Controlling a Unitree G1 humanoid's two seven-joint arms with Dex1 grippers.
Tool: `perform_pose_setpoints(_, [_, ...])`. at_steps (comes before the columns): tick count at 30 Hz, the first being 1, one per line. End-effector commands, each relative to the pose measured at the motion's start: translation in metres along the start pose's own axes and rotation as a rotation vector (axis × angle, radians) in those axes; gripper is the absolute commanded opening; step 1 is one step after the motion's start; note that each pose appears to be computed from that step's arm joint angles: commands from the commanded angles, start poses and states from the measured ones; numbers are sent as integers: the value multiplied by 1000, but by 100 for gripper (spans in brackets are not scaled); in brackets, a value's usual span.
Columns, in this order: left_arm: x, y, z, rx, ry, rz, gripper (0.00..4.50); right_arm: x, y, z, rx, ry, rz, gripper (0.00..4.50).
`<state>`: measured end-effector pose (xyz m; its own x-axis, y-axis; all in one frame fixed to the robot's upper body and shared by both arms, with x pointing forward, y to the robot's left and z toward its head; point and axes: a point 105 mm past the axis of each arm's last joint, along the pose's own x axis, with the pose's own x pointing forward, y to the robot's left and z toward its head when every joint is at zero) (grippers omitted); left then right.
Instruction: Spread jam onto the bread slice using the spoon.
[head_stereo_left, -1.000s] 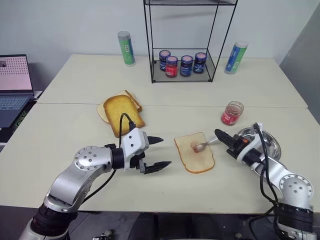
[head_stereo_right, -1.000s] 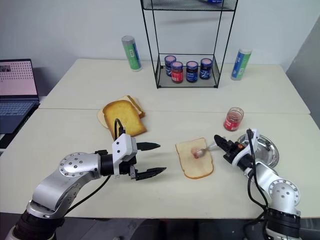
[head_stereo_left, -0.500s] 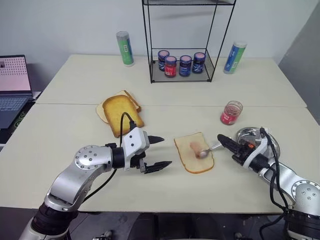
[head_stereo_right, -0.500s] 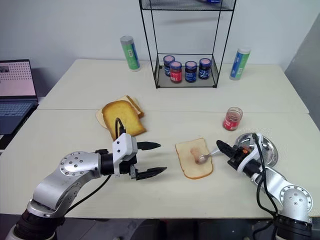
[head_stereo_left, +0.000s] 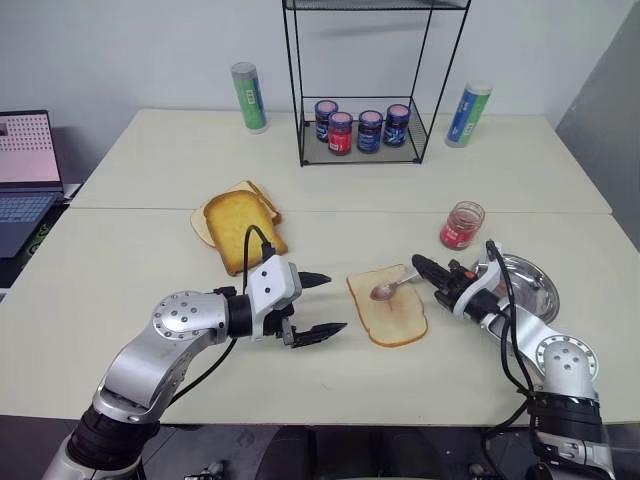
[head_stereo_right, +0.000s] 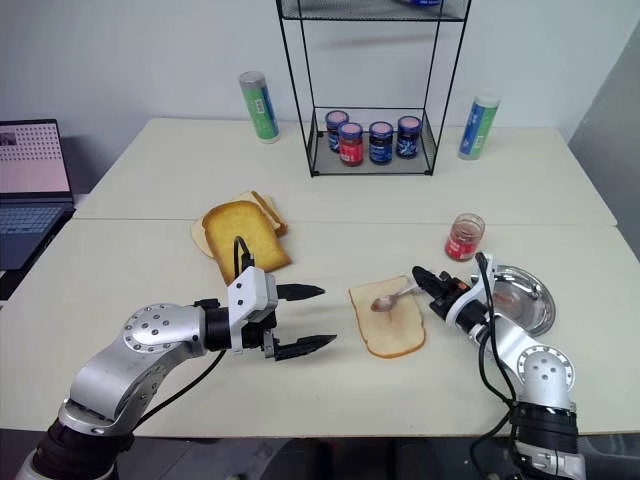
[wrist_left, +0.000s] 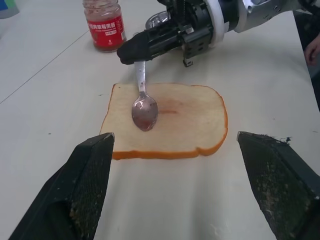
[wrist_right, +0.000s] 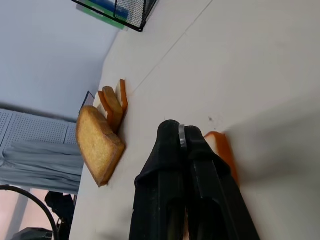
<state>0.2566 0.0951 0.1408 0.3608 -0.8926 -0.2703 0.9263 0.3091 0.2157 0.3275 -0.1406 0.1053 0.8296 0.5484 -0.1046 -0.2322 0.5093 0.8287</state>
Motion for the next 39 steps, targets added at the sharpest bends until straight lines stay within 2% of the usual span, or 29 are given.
perform_pose_setpoints(1, [-2,-2,10,45,-17,4,411,-8,-3,4,-33,0,3,1])
perform_pose_setpoints(9, [-2,-1,11,45,-18,8,411,-37,-3,0,-22,63,23,1])
perform_pose_setpoints(18, [-1,2,12,53,-19,7,411,-51,8,-3,-28,104,64,1])
perform_pose_setpoints(24, [4,7,23,96,-28,-40,411,-62,44,43,-81,-101,112,1])
perform_pose_setpoints(30, [27,11,48,176,-74,-141,411,-92,49,66,-159,-236,30,1])
perform_pose_setpoints(37, [65,18,58,246,-100,-180,411,-127,12,99,-213,-392,-163,1])
perform_pose_setpoints(39, [77,19,59,255,-108,-192,411,-138,-12,112,-221,-429,-247,1])
